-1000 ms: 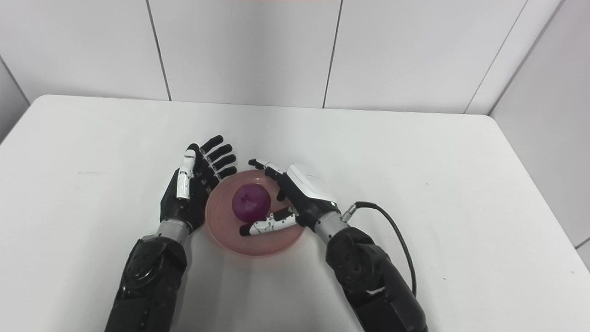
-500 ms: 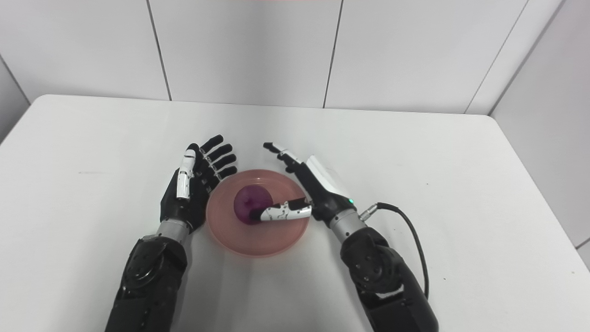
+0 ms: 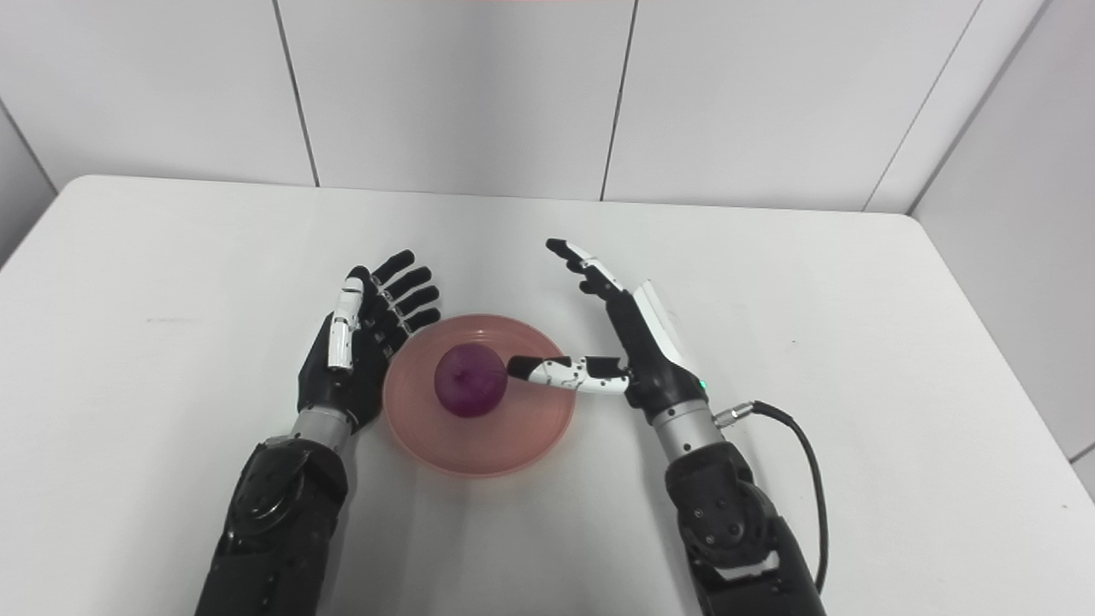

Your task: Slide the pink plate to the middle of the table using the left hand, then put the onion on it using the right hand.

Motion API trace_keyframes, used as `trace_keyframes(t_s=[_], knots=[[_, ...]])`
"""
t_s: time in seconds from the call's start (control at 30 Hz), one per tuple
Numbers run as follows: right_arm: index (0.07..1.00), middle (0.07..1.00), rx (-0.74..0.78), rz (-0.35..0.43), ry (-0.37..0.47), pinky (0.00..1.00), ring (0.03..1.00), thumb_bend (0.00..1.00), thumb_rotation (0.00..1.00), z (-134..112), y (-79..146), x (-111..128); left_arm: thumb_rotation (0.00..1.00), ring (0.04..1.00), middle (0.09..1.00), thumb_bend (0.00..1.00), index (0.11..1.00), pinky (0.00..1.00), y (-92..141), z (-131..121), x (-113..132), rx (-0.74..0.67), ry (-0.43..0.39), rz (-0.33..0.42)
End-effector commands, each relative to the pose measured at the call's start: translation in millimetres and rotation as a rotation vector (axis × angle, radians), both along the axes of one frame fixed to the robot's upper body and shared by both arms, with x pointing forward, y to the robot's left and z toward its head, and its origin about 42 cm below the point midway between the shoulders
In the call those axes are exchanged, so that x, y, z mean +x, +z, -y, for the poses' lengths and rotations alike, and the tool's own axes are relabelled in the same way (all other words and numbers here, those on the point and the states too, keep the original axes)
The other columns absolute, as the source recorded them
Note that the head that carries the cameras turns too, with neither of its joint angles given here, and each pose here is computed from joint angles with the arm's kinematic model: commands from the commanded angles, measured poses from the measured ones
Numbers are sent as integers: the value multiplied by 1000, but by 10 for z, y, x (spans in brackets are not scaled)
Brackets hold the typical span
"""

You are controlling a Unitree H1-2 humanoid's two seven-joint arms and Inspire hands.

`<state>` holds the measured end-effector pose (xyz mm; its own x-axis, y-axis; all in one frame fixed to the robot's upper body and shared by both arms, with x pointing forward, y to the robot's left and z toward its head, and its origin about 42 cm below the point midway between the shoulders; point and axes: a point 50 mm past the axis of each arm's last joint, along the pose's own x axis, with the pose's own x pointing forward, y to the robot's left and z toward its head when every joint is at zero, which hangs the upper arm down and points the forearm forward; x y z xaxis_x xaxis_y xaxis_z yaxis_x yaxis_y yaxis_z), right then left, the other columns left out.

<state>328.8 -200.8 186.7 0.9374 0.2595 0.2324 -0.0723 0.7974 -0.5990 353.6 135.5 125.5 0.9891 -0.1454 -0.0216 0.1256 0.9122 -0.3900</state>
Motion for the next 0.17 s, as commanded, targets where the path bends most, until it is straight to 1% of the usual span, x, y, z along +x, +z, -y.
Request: trace_keyframes(t_s=[0.0, 0.03, 0.07, 0.1, 0.13], knots=[[894, 883, 44, 79, -15, 792, 861, 969, 652, 14, 143, -7, 1000, 759, 769, 366, 753, 728, -28, 32, -19, -8, -2, -16], [900, 884, 48, 75, -23, 789, 860, 919, 705, 28, 126, -15, 1000, 758, 769, 362, 752, 727, -27, 31, -18, -7, -2, -15], [903, 885, 49, 65, -37, 787, 859, 893, 732, 44, 103, -32, 1000, 758, 768, 361, 752, 727, -30, 29, -16, -10, -1, -18], [909, 889, 49, 58, -47, 782, 859, 816, 836, 54, 88, -44, 1000, 758, 768, 363, 754, 726, -32, 27, -15, -12, -1, -20], [910, 890, 53, 53, -61, 781, 858, 790, 872, 68, 66, -63, 1000, 758, 768, 364, 755, 726, -36, 24, -14, -13, -3, -19]])
